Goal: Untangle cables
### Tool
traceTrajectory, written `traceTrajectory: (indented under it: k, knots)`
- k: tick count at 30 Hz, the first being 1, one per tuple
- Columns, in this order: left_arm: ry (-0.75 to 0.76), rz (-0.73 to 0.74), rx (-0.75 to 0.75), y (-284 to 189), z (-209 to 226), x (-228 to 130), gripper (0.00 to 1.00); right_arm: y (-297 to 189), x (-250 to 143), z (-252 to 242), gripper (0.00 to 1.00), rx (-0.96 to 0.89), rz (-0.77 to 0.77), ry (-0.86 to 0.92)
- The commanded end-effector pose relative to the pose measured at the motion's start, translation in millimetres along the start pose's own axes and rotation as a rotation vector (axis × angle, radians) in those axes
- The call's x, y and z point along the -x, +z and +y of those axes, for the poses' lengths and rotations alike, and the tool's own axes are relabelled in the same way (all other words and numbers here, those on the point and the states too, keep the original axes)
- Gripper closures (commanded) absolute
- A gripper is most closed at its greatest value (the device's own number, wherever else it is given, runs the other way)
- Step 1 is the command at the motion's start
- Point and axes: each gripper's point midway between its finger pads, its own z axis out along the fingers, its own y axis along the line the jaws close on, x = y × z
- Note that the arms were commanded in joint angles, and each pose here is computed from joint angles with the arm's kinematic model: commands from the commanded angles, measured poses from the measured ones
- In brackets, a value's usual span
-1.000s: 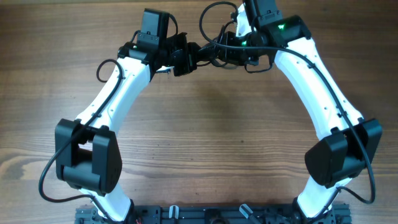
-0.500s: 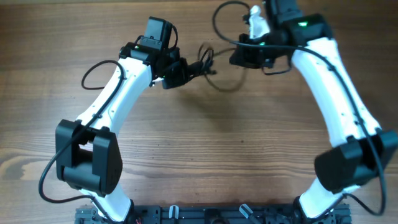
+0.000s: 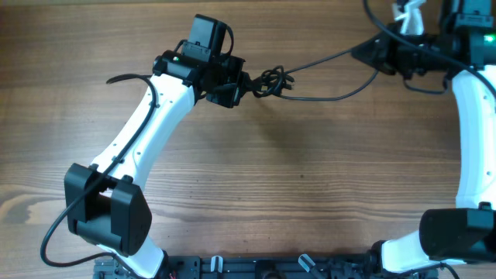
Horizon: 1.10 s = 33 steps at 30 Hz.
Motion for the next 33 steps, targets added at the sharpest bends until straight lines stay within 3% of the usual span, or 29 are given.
traceTrajectory:
  k: [1,8,15,18,31,33]
  knots:
    - [-0.024,-0.318,0.167,6,47,87,0.96,-63,40,-30,0.96,-0.179,-0.261,0.033]
    - [-0.027,-0.207,0.123,13,37,69,0.96,-33,20,-10,0.94,-0.149,-0.147,-0.072]
    - [-0.227,-0.11,0.085,17,30,50,0.96,-1,-7,27,0.62,-0.104,-0.045,-0.156]
    - [-0.303,-0.096,0.082,17,30,47,0.96,7,-15,36,0.53,-0.107,-0.024,-0.181]
    - [-0.313,-0.097,0.068,16,27,51,0.96,76,-72,65,0.59,-0.032,0.226,-0.604]
    - [-0.325,-0.072,0.062,15,26,51,0.96,96,-82,69,0.64,-0.024,0.27,-0.65]
